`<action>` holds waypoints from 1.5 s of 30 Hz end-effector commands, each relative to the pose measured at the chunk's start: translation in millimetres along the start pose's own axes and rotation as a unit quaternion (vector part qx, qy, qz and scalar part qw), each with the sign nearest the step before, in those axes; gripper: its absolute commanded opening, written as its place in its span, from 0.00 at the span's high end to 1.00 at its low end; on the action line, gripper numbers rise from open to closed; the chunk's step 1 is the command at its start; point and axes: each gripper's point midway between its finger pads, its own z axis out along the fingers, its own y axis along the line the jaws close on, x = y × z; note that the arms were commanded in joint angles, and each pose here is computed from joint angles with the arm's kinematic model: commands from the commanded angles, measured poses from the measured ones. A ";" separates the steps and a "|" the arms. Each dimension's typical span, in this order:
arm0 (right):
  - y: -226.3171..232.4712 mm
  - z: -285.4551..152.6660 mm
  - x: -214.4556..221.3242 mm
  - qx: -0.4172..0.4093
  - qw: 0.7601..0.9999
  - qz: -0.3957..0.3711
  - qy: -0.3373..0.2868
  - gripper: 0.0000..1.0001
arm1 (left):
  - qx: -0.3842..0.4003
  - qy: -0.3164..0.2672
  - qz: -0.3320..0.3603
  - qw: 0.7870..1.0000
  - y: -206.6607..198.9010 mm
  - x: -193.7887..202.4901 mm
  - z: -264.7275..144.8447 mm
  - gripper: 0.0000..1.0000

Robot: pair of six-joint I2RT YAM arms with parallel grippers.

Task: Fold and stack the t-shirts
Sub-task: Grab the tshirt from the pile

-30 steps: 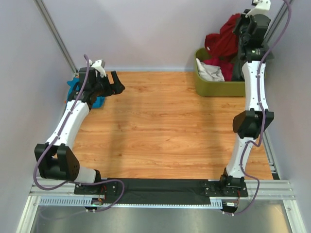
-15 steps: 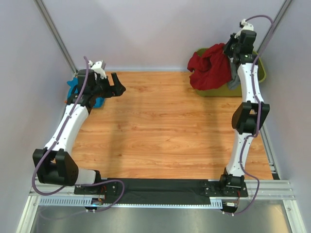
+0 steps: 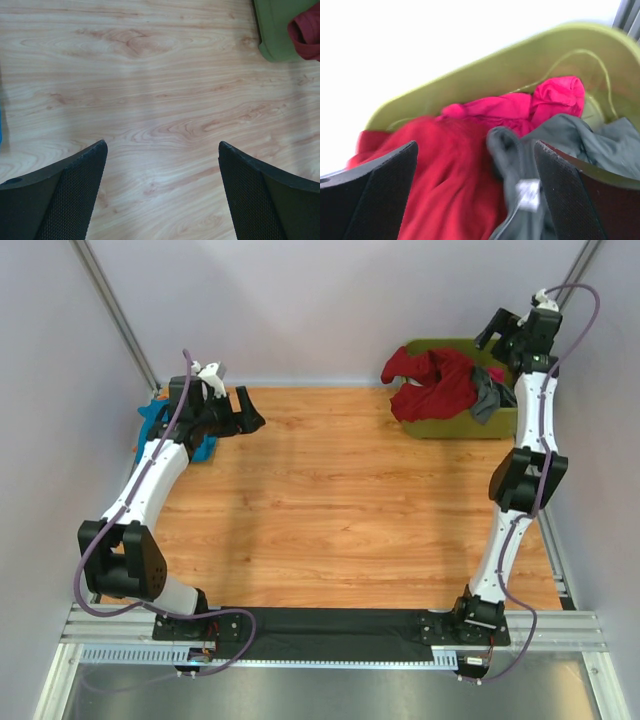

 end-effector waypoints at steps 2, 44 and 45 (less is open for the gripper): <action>89.5 -98.7 -76.6 -0.023 0.994 -0.074 -0.077 0.00 | 0.036 -0.020 0.018 0.999 -18.1 -18.4 -3.5 0.02; 258.2 -262.5 -163.0 -0.029 0.931 -0.206 -0.302 1.00 | 0.008 -0.077 0.091 0.993 -27.4 -64.0 -40.7 0.02; 279.8 -275.5 -158.3 -0.049 0.923 -0.227 -0.307 1.00 | 0.007 -0.081 0.094 0.992 -28.3 -67.1 -43.2 0.01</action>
